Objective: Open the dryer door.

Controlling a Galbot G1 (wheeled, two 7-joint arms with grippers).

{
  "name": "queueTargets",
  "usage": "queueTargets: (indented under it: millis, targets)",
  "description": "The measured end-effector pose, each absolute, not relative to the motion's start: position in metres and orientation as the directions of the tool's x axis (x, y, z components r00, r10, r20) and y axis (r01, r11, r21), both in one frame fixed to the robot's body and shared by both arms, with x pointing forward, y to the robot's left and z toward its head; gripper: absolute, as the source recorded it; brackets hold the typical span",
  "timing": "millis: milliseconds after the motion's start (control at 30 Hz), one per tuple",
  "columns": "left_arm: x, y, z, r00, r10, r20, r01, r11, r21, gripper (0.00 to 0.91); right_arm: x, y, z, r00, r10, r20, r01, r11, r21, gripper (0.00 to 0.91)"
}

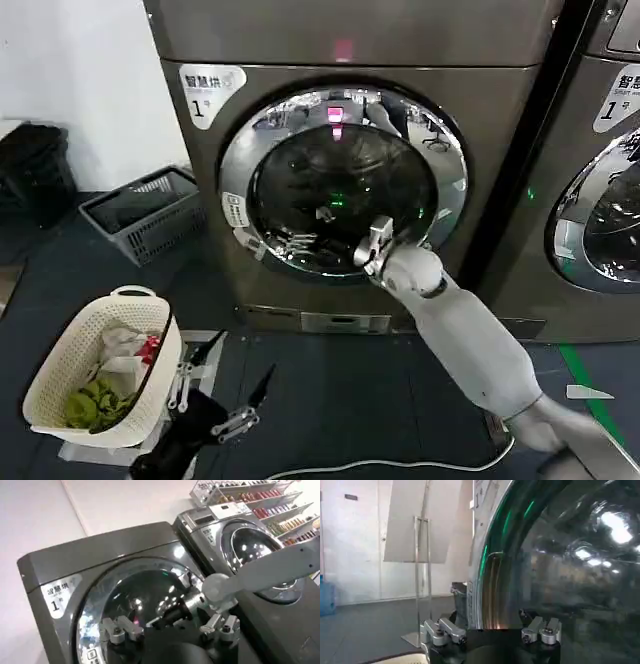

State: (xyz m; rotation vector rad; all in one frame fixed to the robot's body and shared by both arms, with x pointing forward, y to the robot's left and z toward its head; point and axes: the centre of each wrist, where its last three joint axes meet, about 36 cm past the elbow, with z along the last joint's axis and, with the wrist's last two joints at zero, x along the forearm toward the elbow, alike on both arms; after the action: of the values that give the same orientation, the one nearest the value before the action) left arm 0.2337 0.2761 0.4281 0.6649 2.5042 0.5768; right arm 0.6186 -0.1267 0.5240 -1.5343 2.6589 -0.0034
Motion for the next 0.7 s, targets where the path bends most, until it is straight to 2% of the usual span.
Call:
queueTargets:
  millis: [700]
  targets:
    - [0.236, 0.276, 0.426, -0.768, 0.54, -0.344, 0.337, 0.798, 0.499, 0.907, 0.622, -0.081, 0.524, -0.516, -0.855, -0.052, -0.853, 0.519, -0.056, 0.907]
